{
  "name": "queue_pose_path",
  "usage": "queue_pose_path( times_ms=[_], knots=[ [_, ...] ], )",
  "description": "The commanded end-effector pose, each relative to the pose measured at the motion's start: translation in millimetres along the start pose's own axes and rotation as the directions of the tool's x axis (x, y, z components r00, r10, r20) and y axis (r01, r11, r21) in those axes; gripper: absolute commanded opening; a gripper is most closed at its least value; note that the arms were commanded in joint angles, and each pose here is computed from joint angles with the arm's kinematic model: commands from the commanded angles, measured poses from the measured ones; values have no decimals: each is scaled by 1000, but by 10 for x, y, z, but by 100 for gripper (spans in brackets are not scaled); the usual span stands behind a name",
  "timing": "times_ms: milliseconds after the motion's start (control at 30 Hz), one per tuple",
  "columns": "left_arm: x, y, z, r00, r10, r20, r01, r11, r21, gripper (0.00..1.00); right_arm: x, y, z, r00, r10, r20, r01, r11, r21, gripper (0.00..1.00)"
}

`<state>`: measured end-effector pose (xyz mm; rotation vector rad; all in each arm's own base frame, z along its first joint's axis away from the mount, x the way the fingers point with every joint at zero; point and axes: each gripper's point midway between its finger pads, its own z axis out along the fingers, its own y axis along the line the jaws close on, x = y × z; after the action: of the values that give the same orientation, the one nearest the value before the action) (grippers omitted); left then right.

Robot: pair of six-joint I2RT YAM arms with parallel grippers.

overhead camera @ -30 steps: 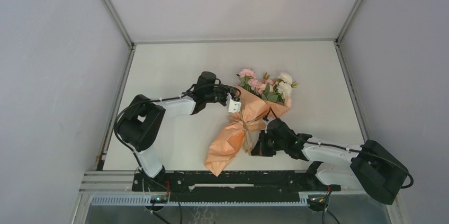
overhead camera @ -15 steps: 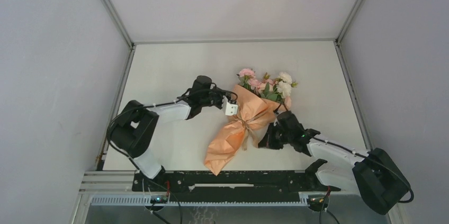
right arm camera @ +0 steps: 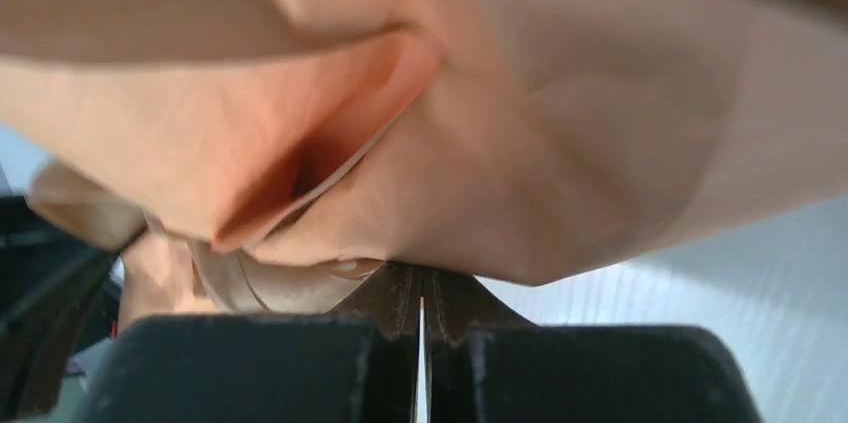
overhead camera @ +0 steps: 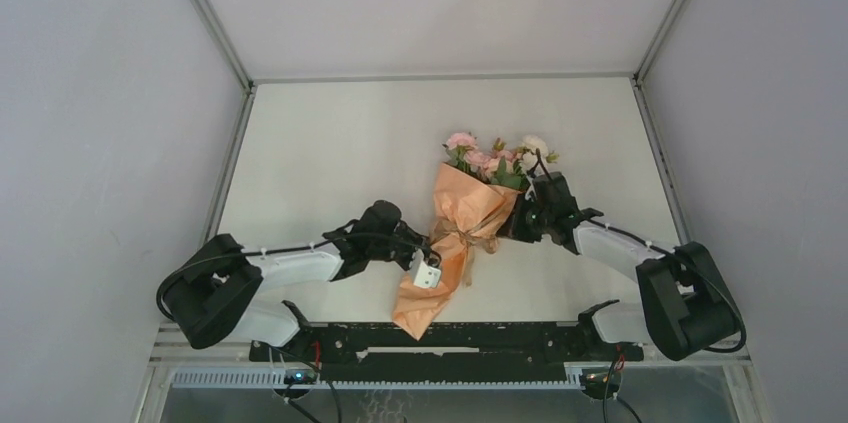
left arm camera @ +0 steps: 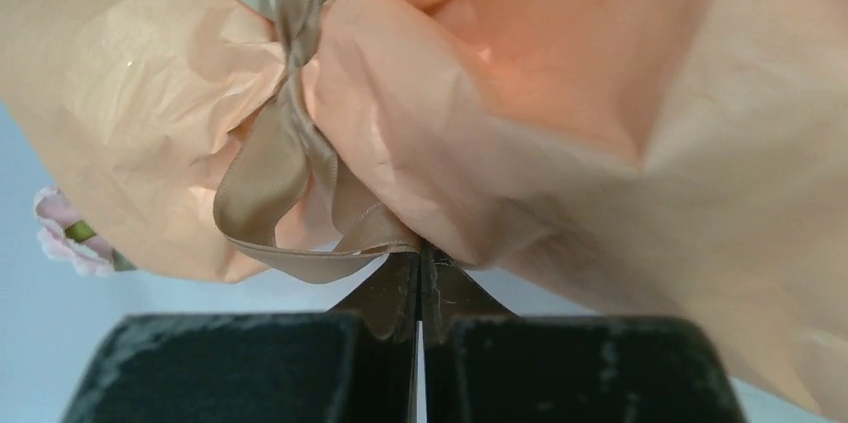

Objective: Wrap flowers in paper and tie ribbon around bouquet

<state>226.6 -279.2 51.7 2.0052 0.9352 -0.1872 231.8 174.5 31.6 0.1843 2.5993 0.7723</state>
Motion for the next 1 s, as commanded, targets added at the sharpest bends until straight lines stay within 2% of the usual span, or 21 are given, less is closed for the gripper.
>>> queue_pose_path(
  times_ms=[0, 100, 300, 467, 733, 900, 967],
  knots=[
    [-180, -207, -30, 999, -32, 30, 31, 999, 20, 0, -587, 44, 12, 987, -43, 154, 46, 999, -16, 0],
    [-353, -247, 2, 997, -24, 76, 24, 1000, 2, 0, -782, 124, 49, 984, -53, 168, 61, 997, -40, 0],
    [-646, -129, 4, 975, -136, 175, 149, 987, -57, 0, -1026, 299, 80, 981, -91, 174, 105, 992, -73, 0],
    [-547, -109, -37, 976, -173, 131, 186, 978, -94, 0, -1062, 200, -25, 979, -104, 173, 112, 993, -41, 0],
    [-241, -226, -171, 980, -200, 13, 200, 971, -131, 0, -953, -221, -312, 980, -2, 200, -5, 999, 35, 0],
    [-244, -166, -215, 974, -226, 23, 226, 960, -167, 0, -761, -217, -345, 985, 27, 169, -32, 999, 26, 0],
    [-268, -123, -239, 970, -242, 36, 245, 952, -185, 0, -705, -257, -385, 986, 34, 166, -43, 998, 49, 5]
  ],
)
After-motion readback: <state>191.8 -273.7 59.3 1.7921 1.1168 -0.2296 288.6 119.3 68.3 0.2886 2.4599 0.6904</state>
